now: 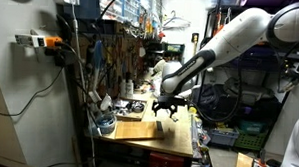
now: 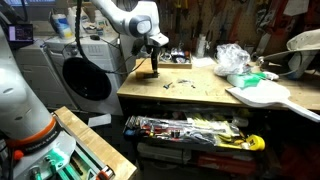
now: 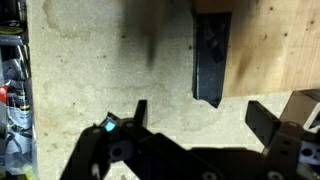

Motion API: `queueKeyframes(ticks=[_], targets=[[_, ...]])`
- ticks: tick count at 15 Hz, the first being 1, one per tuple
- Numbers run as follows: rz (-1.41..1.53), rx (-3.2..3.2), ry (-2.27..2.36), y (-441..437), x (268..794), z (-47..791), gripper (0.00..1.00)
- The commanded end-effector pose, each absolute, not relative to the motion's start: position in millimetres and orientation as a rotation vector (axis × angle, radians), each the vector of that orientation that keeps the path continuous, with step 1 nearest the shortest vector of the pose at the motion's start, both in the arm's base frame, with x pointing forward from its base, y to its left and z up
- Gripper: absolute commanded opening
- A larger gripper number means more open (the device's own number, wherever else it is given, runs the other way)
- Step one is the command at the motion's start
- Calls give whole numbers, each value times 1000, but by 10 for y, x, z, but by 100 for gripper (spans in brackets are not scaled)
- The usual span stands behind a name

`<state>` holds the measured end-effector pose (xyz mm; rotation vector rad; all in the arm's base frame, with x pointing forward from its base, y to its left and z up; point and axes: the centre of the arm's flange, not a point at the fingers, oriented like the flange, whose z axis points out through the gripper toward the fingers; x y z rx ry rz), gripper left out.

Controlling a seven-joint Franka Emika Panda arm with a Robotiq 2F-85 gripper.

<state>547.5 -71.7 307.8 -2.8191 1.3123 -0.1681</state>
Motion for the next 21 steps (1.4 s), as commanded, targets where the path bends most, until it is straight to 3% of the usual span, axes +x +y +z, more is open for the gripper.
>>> queueKeyframes(ticks=[1,21], targets=[[-263,-2842,1294,-725,5652,2970,100],[-366,-2949,1078,-437,6057,2592,100]])
